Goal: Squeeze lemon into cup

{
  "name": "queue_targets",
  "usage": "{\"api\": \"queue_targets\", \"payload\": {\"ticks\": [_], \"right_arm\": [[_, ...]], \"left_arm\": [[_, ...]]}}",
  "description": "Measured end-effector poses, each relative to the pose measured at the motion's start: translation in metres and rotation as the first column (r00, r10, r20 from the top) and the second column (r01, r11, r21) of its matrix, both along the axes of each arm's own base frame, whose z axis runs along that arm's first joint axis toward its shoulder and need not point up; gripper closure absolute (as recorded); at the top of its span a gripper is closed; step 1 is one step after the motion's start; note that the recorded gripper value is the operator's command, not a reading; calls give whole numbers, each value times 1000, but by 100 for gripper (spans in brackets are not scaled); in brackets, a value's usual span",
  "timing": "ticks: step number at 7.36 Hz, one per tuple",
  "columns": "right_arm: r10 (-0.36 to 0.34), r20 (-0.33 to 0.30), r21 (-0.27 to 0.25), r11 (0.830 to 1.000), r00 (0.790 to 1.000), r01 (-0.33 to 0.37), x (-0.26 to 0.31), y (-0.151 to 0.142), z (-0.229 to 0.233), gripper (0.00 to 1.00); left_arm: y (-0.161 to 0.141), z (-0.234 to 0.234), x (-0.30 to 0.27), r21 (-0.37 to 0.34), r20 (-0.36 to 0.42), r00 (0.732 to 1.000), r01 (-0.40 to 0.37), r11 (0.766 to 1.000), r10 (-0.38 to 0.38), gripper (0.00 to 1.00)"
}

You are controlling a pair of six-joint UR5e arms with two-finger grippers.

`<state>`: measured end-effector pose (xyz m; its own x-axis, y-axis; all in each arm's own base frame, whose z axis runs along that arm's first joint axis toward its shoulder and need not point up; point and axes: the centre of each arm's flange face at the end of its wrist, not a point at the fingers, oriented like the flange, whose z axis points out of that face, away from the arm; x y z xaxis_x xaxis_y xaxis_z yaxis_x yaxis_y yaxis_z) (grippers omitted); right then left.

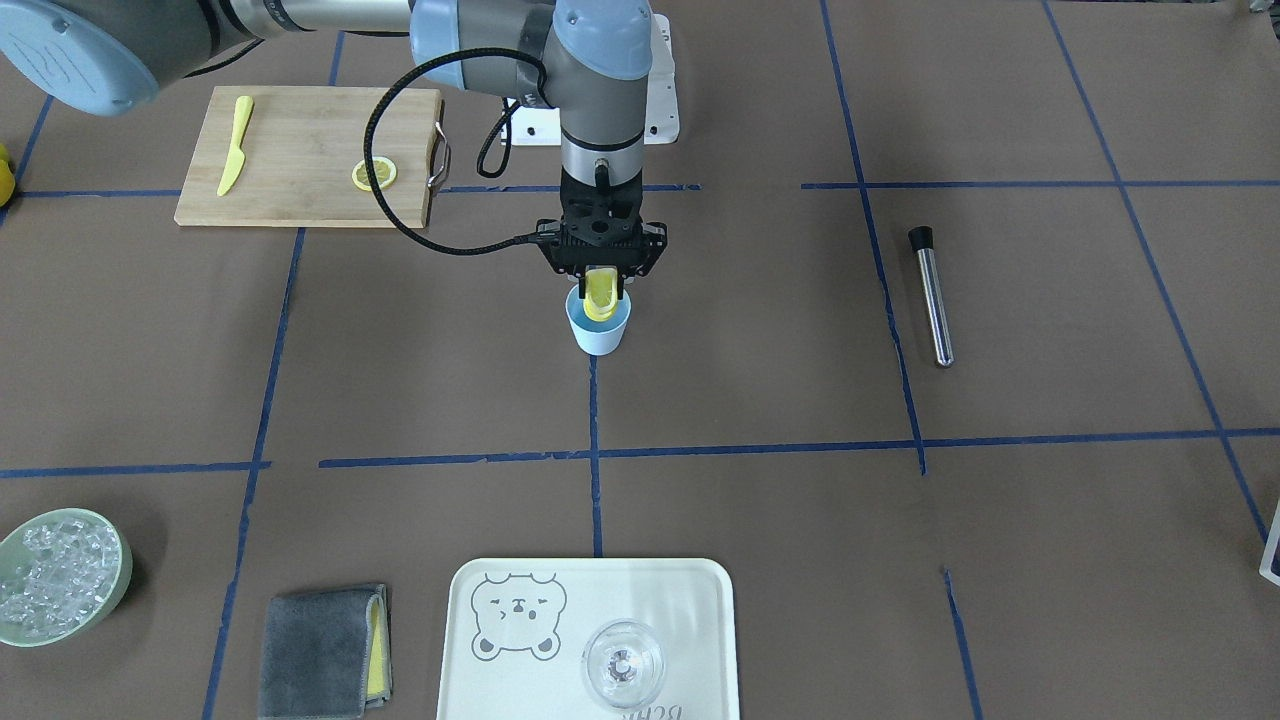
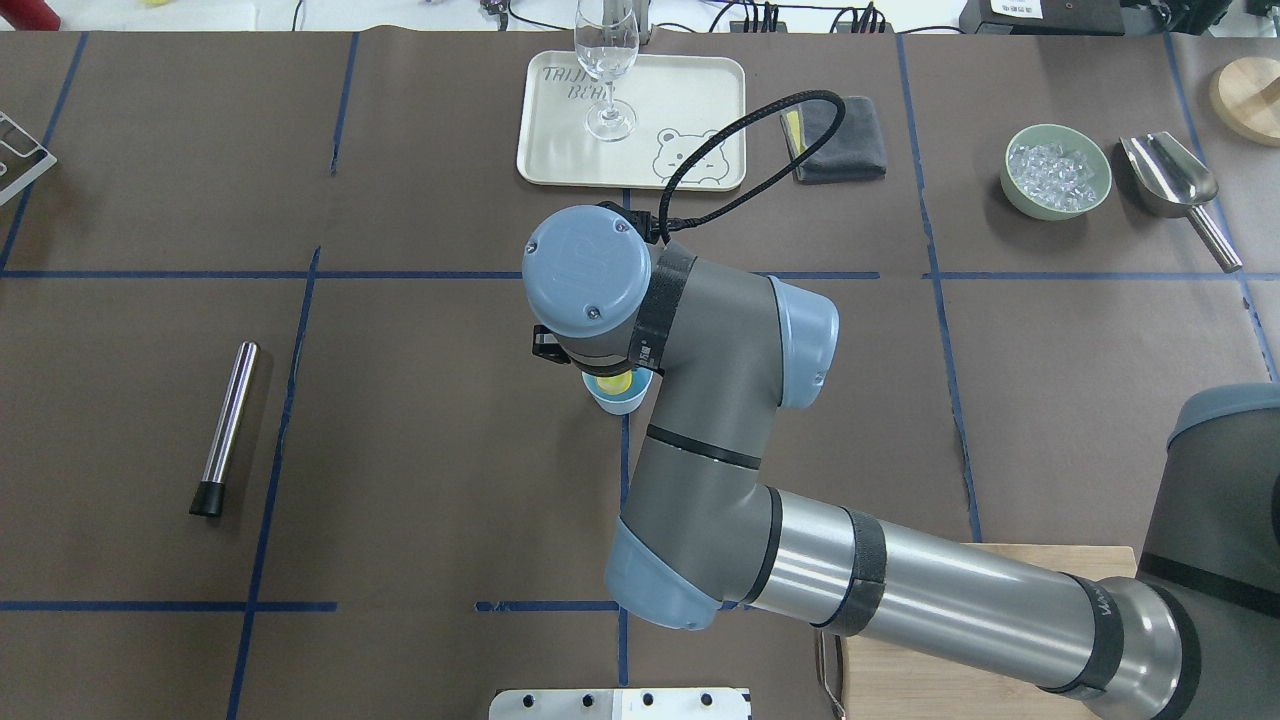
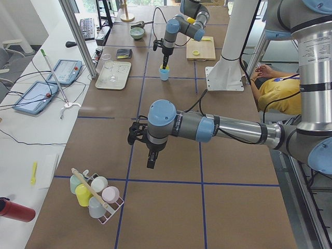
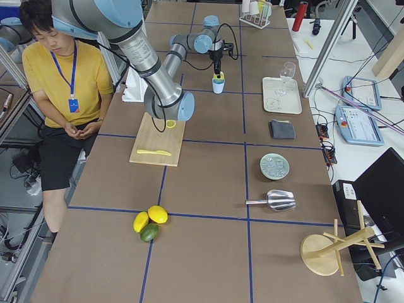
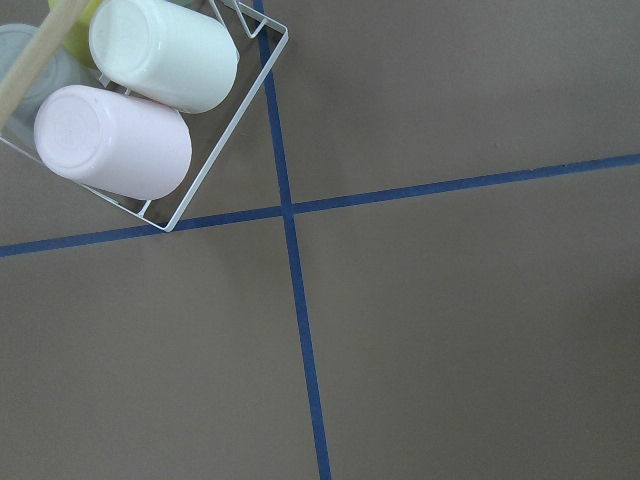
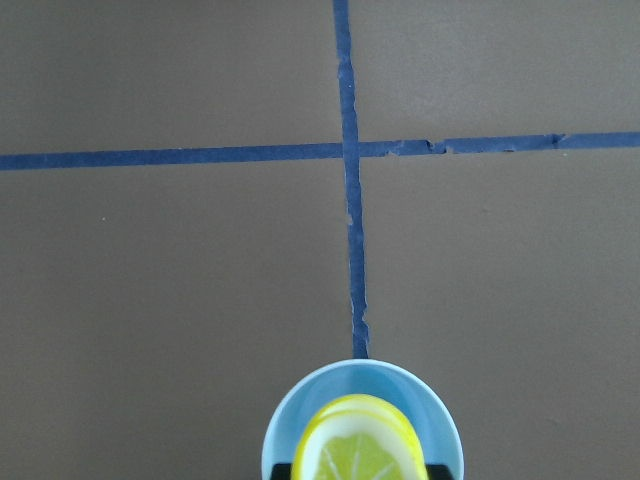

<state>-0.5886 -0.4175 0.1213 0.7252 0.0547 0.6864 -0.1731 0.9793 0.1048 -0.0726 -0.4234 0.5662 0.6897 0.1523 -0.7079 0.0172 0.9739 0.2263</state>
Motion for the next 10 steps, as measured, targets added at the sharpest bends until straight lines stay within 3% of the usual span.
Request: {"api": "queue_targets", "payload": {"ticks": [5,8,10], "right_arm": [[-14,9,12,1000,1000,14,8,-3,-3,0],[-130,6,71,989,991,130,87,-61,30,0],[-251,-27,156,955,968,252,190,-110,88,0]], "left_arm": [[0,0,0,1,1,1000,0,1000,0,0],[-7,-5,-6,22,102,994,29,999,-31,0],[-13,-15,-6,90,117,992,40,995,-51,0]]}}
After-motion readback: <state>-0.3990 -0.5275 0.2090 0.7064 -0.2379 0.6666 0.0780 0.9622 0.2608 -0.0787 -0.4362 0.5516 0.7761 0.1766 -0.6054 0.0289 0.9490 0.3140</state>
